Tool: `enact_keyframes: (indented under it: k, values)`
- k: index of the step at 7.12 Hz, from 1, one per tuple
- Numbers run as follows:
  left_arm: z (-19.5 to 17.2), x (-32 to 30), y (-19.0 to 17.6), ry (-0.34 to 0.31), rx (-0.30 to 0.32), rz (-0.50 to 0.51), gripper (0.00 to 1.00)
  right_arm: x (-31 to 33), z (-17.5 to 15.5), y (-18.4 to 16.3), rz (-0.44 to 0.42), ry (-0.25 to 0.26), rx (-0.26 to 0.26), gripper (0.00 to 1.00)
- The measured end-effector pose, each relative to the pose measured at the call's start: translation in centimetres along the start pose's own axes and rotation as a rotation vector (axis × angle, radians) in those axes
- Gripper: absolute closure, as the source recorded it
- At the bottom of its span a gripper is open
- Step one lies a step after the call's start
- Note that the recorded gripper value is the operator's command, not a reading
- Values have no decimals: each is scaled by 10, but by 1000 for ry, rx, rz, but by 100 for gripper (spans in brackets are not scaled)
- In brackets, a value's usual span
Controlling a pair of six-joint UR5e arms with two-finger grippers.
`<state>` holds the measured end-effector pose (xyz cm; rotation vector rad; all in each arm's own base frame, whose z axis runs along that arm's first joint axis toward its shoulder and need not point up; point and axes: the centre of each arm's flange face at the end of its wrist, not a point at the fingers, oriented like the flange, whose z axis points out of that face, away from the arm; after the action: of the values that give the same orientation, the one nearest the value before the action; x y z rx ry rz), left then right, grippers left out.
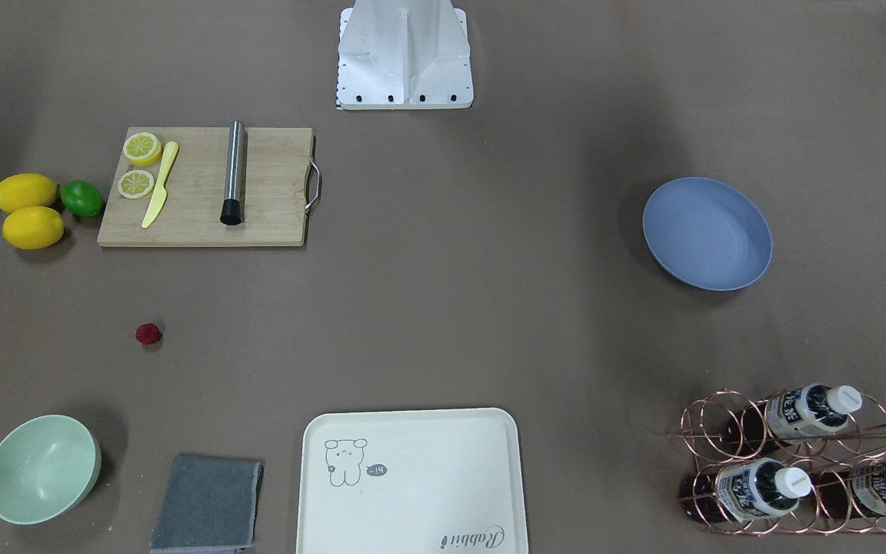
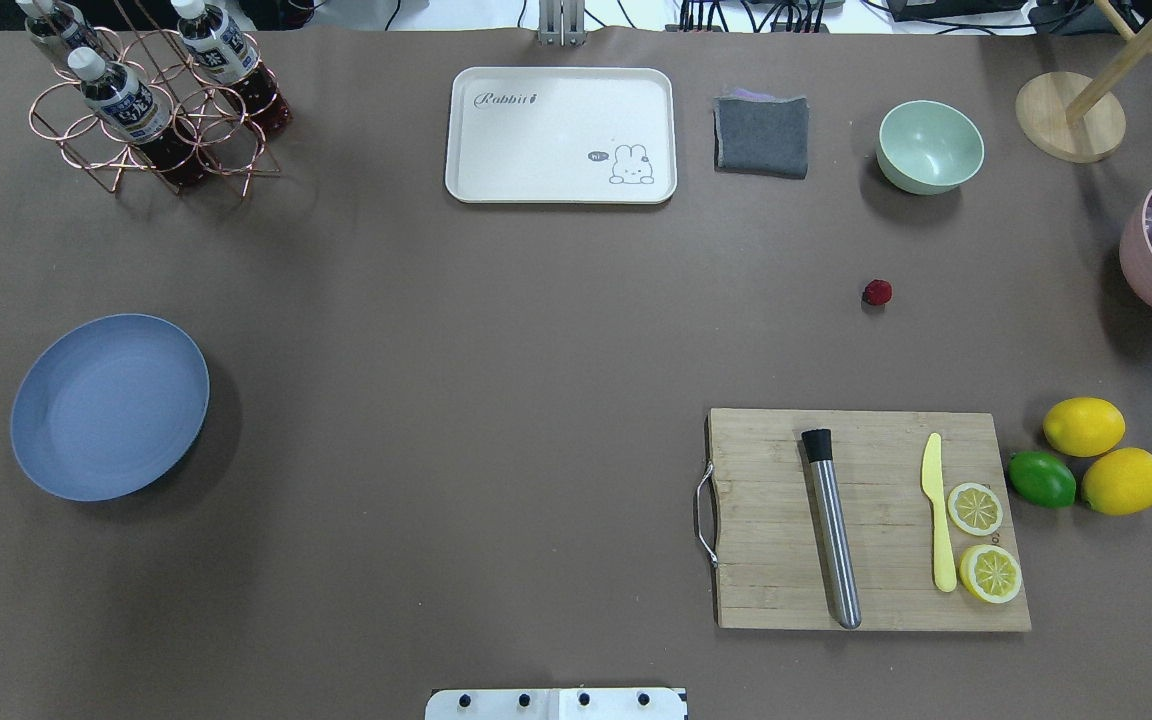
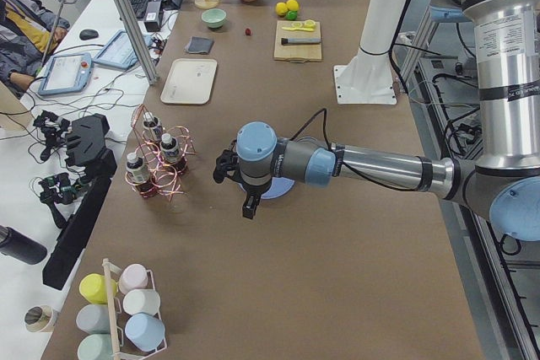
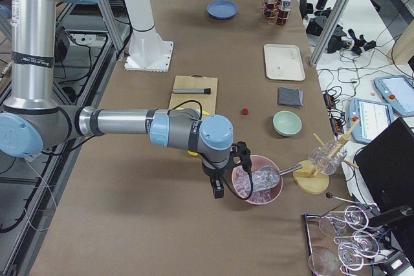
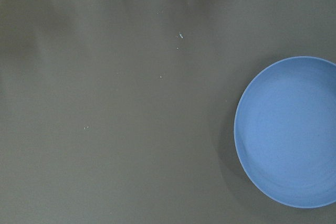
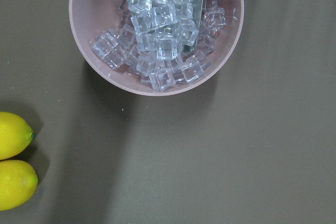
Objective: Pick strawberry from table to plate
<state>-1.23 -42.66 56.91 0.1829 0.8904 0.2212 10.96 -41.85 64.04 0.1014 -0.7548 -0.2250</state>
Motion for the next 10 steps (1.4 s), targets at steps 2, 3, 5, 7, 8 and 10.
enact_keyframes:
  k: [2, 3, 5, 7, 8, 10]
  values:
    - [-1, -1, 6, 4, 0, -5, 2, 1, 2, 3, 4, -1, -3, 0]
    - [0, -1, 6, 5, -1, -6, 2, 1, 2, 3, 6, -1, -5, 0]
    - [-1, 0, 6, 6, 1, -7, 2, 2, 4, 5, 6, -1, -8, 0]
    - [-1, 1, 6, 5, 3, -9, 2, 2, 6, 11, 12, -7, -11, 0]
    - [-1, 1, 6, 4, 1, -8, 2, 1, 7, 13, 14, -9, -12, 0]
    - [15, 8, 3, 10, -26, -31, 2, 1, 8, 14, 15, -12, -14, 0]
